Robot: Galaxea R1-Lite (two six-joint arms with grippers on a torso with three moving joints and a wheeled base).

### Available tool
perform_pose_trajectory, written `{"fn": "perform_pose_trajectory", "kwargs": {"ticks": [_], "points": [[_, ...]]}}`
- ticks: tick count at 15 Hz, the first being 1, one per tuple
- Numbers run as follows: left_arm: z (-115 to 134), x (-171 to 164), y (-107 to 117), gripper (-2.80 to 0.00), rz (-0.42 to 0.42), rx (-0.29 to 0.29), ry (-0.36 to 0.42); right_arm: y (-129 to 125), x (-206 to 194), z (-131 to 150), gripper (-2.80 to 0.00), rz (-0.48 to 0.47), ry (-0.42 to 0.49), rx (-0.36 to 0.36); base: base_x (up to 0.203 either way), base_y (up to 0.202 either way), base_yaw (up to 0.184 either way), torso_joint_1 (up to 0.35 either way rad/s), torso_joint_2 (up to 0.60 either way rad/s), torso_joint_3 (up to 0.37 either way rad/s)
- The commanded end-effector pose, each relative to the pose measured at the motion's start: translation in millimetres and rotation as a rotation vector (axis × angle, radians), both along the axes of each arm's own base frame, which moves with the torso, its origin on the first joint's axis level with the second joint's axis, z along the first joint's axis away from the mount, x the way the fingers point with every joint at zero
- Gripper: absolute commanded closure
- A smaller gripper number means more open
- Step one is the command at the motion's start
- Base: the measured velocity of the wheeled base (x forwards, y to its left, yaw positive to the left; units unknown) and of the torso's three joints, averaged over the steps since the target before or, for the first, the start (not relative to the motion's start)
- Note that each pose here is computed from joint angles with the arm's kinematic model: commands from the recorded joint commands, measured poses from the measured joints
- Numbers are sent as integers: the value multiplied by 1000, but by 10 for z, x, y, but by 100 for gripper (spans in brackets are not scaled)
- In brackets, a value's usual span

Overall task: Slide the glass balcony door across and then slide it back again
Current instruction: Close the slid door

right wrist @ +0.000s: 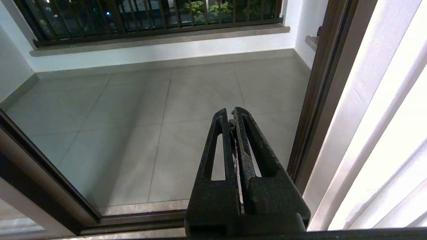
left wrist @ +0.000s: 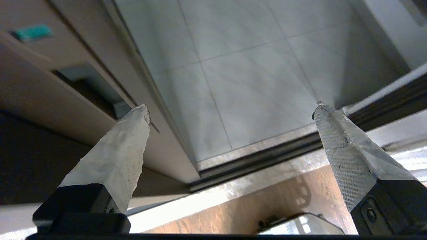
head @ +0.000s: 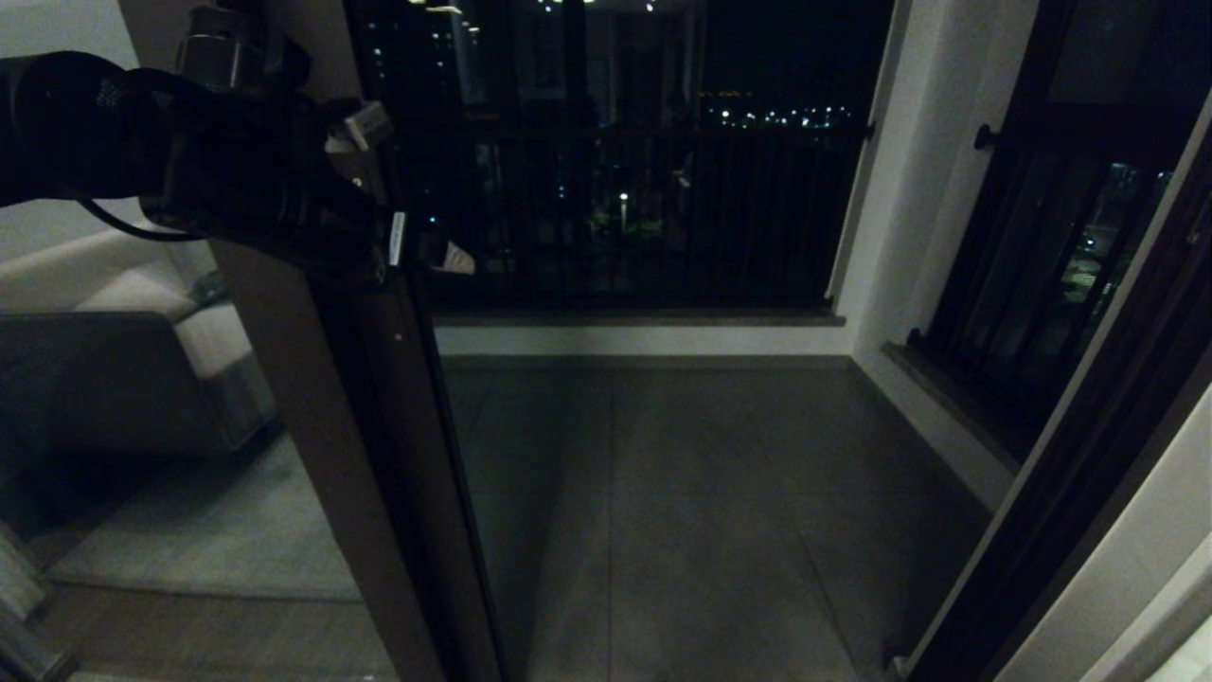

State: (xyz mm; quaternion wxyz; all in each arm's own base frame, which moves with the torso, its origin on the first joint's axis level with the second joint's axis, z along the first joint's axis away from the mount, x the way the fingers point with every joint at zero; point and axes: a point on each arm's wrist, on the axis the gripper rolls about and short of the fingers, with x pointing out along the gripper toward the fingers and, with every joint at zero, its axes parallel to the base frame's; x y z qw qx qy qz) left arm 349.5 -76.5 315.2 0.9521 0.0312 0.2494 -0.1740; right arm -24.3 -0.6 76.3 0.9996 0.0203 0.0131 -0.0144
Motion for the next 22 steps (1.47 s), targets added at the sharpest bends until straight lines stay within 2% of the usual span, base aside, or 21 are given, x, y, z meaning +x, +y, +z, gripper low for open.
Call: {"fn": "perform_pose_trajectory", "kwargs": {"ticks": [1,6,12,15,22], "points": [[-34,69,29,-280,6,17,1,0,1,0,0,-1,1,0,0,0,0,0,0,0],[-34,88,131,-280,23,32,-4,0,1,0,0,-1,1,0,0,0,0,0,0,0],[-136,190,121,-280,23,36,16,0,1,0,0,-1,1,0,0,0,0,0,0,0],[-112,312,79,-280,21,13,-89,0,1,0,0,-1,1,0,0,0,0,0,0,0],[-143,329,14,-280,5,12,-83,0,1,0,0,1,1,0,0,0,0,0,0,0]]}}
